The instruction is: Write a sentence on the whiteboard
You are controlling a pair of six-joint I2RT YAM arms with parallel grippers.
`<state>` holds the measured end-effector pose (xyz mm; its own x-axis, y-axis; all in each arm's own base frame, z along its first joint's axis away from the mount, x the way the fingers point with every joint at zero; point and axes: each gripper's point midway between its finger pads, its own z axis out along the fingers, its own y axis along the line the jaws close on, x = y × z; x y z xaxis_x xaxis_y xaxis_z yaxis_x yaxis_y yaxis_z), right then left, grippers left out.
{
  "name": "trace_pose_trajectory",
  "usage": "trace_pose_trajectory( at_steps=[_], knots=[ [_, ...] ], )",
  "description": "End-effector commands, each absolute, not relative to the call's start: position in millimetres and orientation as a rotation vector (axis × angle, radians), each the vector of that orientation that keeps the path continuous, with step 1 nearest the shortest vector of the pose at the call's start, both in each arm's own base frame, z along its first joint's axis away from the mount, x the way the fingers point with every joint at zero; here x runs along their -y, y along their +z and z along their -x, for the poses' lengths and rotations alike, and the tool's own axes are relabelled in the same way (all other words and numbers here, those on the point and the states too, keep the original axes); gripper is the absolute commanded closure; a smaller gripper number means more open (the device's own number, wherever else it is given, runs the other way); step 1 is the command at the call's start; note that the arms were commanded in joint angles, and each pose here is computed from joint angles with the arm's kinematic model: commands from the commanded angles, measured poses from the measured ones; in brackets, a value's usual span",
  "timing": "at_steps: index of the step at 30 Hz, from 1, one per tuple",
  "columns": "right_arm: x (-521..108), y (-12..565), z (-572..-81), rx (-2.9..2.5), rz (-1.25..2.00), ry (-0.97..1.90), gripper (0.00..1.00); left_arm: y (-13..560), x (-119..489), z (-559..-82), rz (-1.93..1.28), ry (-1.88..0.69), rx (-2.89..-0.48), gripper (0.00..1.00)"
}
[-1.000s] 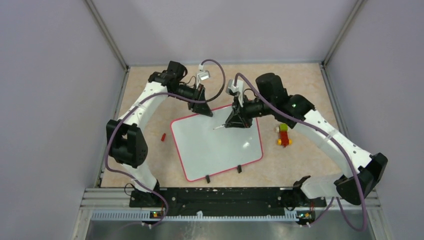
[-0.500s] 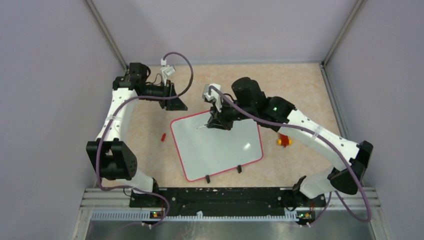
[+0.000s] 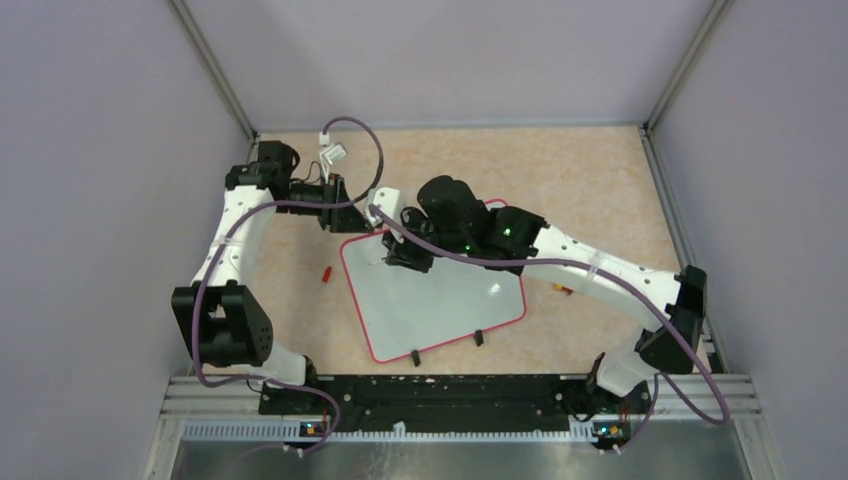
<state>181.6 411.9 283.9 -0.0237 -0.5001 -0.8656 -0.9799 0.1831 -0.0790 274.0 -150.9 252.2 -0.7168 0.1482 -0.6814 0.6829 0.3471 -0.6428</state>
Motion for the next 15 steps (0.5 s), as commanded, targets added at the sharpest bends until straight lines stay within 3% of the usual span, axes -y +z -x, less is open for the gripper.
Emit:
trace_pose_trajectory(
  at_steps=[1, 7, 15],
  knots=[
    [-431.0, 314.7, -192.0, -1.557, 1.35, 0.722, 1.0, 268.5, 154.2, -265.1, -0.764, -1.383, -2.009, 0.6],
    [-439.0, 314.6, -189.1, -1.56, 1.357, 0.761, 1.0, 271.1, 154.8, -261.6, -0.769, -1.39, -1.999, 0.52],
    [-436.0, 311.0, -186.2, -1.548, 1.381, 0.758, 1.0, 260.4, 155.8, -258.9, -0.77, -1.42, -2.006, 0.57]
  ],
)
